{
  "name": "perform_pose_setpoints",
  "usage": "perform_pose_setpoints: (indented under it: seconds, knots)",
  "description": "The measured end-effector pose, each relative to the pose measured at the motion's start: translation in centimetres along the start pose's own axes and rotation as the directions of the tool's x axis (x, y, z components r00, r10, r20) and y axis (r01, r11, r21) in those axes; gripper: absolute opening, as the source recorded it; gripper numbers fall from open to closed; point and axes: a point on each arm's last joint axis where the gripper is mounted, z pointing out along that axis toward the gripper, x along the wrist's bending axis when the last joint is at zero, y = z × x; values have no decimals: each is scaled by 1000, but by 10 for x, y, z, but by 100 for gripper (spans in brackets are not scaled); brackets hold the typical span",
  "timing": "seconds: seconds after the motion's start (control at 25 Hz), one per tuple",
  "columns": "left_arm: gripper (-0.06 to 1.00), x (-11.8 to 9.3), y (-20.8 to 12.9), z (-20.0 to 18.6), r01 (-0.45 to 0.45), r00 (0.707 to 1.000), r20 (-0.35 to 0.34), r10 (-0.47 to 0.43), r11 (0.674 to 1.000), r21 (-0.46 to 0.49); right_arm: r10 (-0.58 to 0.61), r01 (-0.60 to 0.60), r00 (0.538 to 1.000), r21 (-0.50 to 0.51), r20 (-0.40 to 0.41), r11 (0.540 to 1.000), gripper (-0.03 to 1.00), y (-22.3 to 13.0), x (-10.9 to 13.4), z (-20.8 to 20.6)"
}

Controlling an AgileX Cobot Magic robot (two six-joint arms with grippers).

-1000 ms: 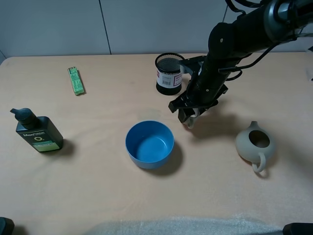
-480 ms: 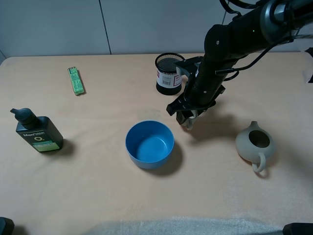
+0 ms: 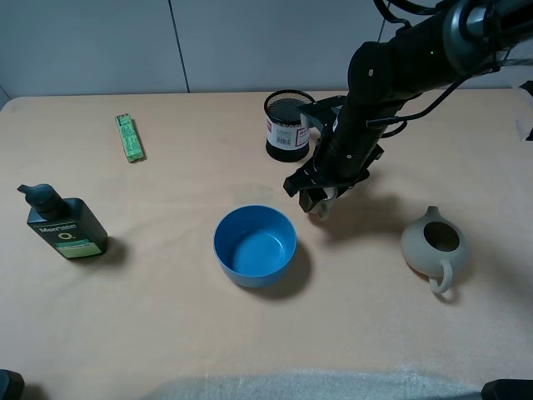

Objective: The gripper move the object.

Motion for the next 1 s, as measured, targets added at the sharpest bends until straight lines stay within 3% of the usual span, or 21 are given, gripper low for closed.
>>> perform_pose_setpoints:
  seconds: [0.12,0.24,0.68,1.0]
  knots:
    - [99,0,0,0,0,1000,0,0,1000,0,1,-1,1000,0,1,1000,62,0,0,0]
    - [99,0,0,0,0,1000,0,0,1000,0,1,-1,1000,0,1,1000,66,0,0,0]
    - [99,0,0,0,0,1000,0,0,1000,0,-14,14,1000,-12,15,1000,67,1,-1,-5]
    - [99,0,0,0,0,1000,0,0,1000,0,-34,38,999,-96,38,995,67,5,1,-38]
